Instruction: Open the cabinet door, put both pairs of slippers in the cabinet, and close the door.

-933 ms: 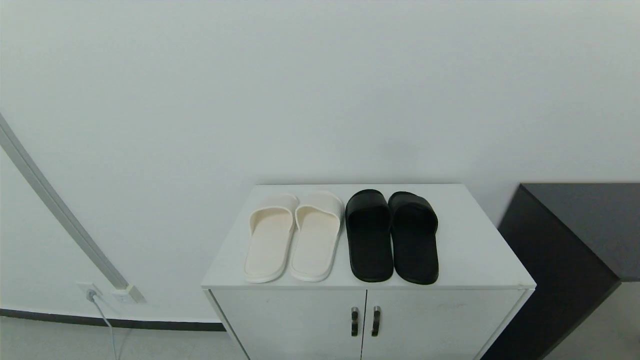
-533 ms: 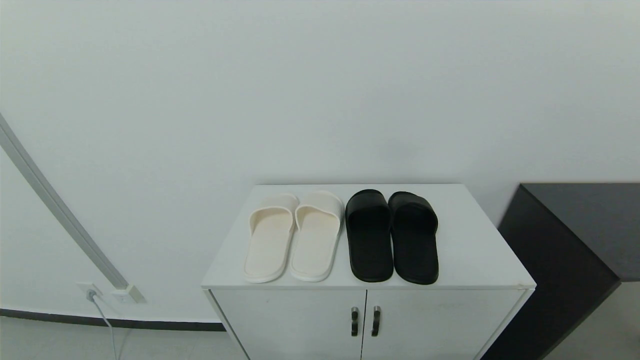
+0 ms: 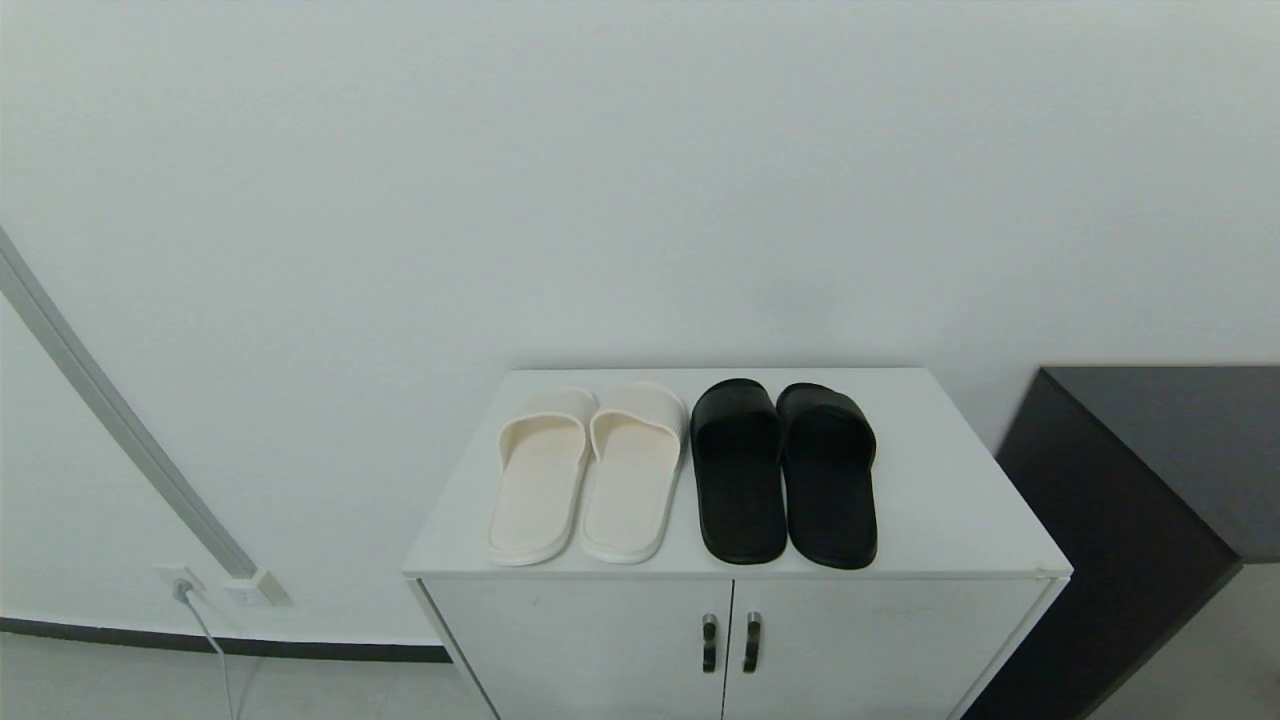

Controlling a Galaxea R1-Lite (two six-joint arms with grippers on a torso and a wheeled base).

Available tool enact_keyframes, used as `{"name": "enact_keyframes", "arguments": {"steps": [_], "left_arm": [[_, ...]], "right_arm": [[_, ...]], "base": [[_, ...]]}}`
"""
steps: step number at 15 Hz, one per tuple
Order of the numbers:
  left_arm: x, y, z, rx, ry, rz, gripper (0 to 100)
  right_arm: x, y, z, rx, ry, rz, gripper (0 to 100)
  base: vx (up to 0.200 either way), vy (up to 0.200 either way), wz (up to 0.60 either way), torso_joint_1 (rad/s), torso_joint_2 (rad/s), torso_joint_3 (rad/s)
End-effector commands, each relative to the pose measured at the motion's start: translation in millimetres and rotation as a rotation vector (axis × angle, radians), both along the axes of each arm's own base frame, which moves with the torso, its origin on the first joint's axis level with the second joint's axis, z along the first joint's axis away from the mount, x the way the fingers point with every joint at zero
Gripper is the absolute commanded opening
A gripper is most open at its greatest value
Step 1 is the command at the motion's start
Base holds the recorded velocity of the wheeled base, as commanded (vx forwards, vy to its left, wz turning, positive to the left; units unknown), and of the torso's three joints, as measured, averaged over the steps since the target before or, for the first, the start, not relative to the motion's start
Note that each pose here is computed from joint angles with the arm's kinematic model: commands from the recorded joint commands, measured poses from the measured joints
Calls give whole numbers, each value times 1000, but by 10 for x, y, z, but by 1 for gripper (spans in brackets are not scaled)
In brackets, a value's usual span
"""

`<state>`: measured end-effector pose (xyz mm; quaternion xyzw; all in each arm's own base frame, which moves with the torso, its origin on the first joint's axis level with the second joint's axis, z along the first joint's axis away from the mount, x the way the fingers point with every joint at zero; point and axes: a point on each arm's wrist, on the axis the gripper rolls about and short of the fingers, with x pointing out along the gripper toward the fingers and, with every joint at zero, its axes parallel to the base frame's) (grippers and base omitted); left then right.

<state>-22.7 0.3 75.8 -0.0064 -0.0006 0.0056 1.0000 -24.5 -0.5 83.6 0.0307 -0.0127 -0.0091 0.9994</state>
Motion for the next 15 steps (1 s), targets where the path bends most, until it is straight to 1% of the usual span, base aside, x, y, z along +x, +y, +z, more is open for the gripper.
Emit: {"name": "enact_keyframes", "arguments": {"steps": [1, 3, 5, 6, 8, 9, 10, 12, 15], "left_arm": [[0, 0, 0, 2, 0, -1, 0], [0, 0, 0, 2, 0, -1, 0], [0, 0, 0, 8, 0, 1, 0], [0, 0, 0, 7, 0, 1, 0], [0, 0, 0, 5, 0, 1, 0], [0, 0, 0, 4, 0, 1, 0], [0, 0, 0, 5, 0, -1, 0], [0, 0, 0, 0, 0, 1, 0], [0, 0, 0, 4, 0, 1, 0]], "right_arm": [[2, 4, 429, -4, 43, 19, 100], [182, 25, 389, -22, 206, 116, 100], [415, 48, 500, -8, 305, 216, 100], [488, 52, 530, -9, 316, 230, 100], [722, 95, 633, -30, 323, 315, 100], [812, 152, 681, -31, 346, 387, 100], [932, 218, 711, -27, 396, 410, 100], [1019, 344, 759, -62, 415, 430, 100], [1164, 652, 856, -39, 426, 408, 100]], "base": [[0, 0, 0, 0, 0, 0], [0, 0, 0, 0, 0, 0], [0, 0, 0, 0, 0, 0], [0, 0, 0, 0, 0, 0], [0, 0, 0, 0, 0, 0], [0, 0, 0, 0, 0, 0], [0, 0, 0, 0, 0, 0], [0, 0, 0, 0, 0, 0], [0, 0, 0, 0, 0, 0]]}}
